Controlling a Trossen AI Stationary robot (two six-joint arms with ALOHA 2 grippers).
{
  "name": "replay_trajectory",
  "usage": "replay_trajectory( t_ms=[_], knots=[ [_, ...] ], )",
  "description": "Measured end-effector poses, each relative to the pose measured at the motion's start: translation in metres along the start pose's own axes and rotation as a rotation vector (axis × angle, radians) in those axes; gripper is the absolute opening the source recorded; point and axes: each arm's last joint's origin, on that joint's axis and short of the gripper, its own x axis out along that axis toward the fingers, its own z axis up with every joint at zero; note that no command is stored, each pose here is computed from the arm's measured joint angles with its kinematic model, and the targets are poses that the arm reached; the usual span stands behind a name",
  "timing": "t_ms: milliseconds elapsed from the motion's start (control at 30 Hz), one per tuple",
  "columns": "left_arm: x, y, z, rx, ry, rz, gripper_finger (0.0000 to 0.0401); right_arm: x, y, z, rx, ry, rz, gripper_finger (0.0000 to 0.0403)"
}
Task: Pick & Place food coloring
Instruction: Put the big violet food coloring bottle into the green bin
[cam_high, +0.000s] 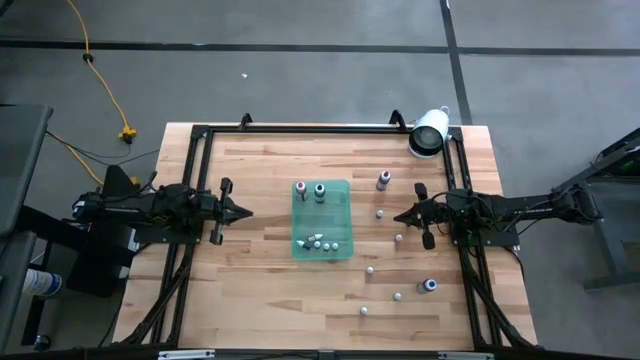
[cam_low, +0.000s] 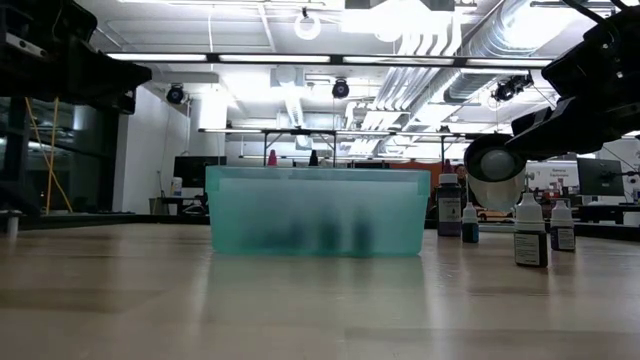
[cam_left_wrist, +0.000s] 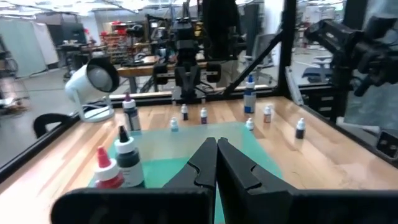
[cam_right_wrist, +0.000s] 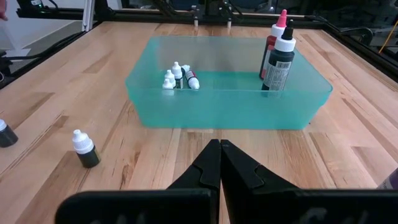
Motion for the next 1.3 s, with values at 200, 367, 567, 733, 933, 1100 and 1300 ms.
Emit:
replay_trajectory(
  t_ms=[200, 367, 567, 733, 933, 1100, 1300],
  knots=[
    [0.0000, 0.0005, -0.0004, 0.119, 0.006, 0.019, 0.0000, 0.0000, 0.0000, -0.0001, 0.000, 0.000, 0.000, 0.0000],
    [0.0017, 0.0008, -0.0026, 0.132, 0.036, 0.028, 0.0000, 0.0000, 0.0000, -0.0001, 0.000, 0.000, 0.000, 0.0000],
    [0.0019, 0.0007, -0.0028, 0.132, 0.038, 0.024, 0.0000, 0.0000, 0.0000, -0.0001, 0.000, 0.000, 0.000, 0.0000],
    [0.0019, 0.0007, -0.0028, 0.132, 0.038, 0.024, 0.0000, 0.0000, 0.0000, 0.0000, 0.000, 0.000, 0.000, 0.0000],
    [0.0019, 0.0006, -0.0028, 0.132, 0.038, 0.022, 0.0000, 0.0000, 0.0000, -0.0001, 0.000, 0.000, 0.000, 0.0000],
    [0.0019, 0.0006, -0.0028, 0.132, 0.038, 0.021, 0.0000, 0.0000, 0.0000, -0.0001, 0.000, 0.000, 0.000, 0.0000],
    [0.0019, 0.0006, -0.0028, 0.132, 0.038, 0.021, 0.0000, 0.0000, 0.0000, 0.0000, 0.000, 0.000, 0.000, 0.0000]
  ],
)
